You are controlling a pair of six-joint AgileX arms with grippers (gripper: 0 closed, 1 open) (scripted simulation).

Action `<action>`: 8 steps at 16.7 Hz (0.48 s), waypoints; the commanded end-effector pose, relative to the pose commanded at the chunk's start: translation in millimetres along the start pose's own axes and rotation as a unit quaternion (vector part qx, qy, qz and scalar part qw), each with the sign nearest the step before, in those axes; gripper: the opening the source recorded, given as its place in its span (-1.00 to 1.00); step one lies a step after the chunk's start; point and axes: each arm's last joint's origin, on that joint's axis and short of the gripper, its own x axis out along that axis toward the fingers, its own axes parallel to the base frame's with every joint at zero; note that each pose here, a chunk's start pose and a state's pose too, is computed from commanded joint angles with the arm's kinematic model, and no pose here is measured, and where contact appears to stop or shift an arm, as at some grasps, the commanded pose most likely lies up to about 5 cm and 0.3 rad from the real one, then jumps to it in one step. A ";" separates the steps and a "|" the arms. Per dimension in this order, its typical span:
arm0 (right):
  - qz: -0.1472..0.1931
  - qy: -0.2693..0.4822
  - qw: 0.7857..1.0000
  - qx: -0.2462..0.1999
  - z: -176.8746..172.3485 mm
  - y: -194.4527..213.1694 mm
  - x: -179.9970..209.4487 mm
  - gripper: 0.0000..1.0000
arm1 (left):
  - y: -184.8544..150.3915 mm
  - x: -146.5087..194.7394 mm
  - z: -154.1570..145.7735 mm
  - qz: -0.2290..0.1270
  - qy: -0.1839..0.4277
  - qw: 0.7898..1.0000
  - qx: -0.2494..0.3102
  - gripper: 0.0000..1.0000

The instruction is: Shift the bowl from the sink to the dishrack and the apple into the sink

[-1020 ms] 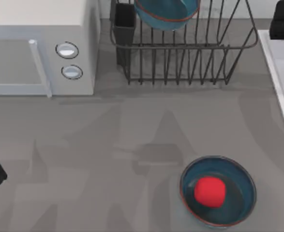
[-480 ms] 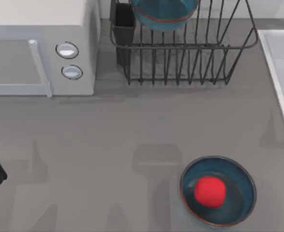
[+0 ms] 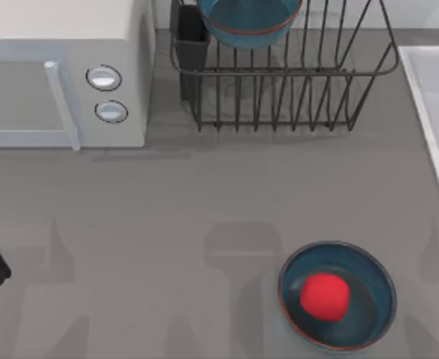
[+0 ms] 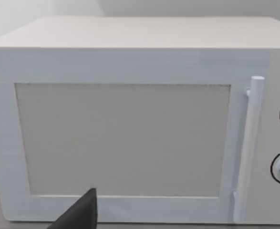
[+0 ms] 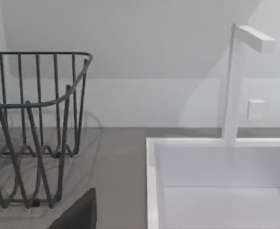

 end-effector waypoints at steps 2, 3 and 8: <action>0.000 0.006 1.000 -0.002 -2.7 -0.4 0.3 1.00 | 0.0 0.0 0.0 0.000 0.000 1.000 0.000 1.00; 0.000 0.006 1.000 -0.002 -2.7 -0.4 0.3 1.00 | 0.0 0.0 0.0 0.000 0.000 1.000 0.000 1.00; 0.000 0.006 1.000 -0.002 -2.7 -0.4 0.3 1.00 | 0.0 0.0 0.0 0.000 0.000 1.000 0.000 1.00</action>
